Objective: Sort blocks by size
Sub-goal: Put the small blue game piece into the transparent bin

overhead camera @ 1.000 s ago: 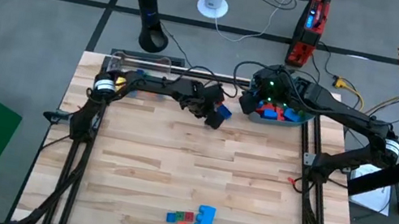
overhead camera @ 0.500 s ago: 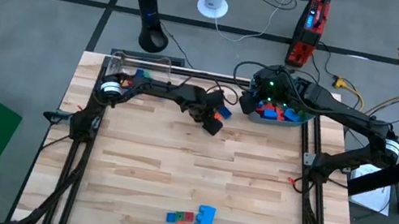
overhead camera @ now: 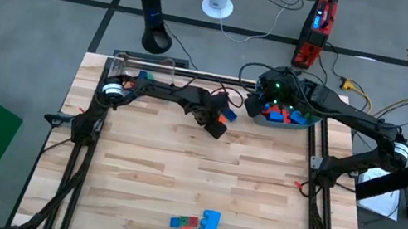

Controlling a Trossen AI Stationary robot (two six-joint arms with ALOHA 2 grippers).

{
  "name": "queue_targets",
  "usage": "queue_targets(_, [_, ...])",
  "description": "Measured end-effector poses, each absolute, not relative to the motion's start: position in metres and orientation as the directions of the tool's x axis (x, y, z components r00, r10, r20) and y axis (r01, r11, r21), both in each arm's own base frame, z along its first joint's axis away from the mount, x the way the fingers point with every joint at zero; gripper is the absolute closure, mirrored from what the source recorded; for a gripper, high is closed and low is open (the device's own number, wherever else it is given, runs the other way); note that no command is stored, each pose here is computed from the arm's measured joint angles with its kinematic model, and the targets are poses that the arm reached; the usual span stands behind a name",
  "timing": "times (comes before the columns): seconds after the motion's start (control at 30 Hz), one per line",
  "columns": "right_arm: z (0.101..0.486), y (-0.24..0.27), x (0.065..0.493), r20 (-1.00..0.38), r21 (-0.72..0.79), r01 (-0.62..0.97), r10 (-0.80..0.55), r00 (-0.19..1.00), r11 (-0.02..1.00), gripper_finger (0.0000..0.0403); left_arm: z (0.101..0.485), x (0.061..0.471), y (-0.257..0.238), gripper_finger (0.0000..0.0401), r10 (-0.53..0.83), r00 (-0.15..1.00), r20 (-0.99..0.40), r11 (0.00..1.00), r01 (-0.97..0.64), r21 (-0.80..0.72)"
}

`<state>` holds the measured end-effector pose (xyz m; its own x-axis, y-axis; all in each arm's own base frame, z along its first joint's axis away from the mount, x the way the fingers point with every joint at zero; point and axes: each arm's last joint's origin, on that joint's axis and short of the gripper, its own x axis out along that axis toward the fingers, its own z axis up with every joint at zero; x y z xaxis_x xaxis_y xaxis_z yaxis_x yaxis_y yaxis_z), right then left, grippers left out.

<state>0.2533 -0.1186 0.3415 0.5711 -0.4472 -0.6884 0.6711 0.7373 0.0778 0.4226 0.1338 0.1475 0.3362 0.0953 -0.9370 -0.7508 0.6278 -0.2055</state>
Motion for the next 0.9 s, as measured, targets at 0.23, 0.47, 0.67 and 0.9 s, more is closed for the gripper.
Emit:
queue_targets(0.23, [0.341,-0.118,0.253,-0.693,0.076,0.671,-0.445,0.567,0.737,0.0184,0.172,0.410,0.128,0.0377,0.031,0.313,-0.949,0.670,-0.711,-0.213])
queue_targets(0.47, [0.339,-0.118,0.253,-0.696,0.074,0.672,-0.444,0.565,0.737,0.0184,0.203,0.397,0.129,0.0398,0.041,0.333,-0.942,0.611,-0.754,-0.241])
queue_targets(0.67, [0.337,-0.118,0.253,-0.700,0.072,0.672,-0.443,0.561,0.737,0.0184,0.205,0.392,0.144,0.0362,0.058,0.346,-0.937,0.684,-0.697,-0.215])
queue_targets(0.9, [0.335,-0.118,0.253,-0.705,0.071,0.664,-0.433,0.562,0.745,0.0184,0.198,0.392,0.165,0.0258,0.009,0.404,-0.915,0.882,-0.435,-0.183])
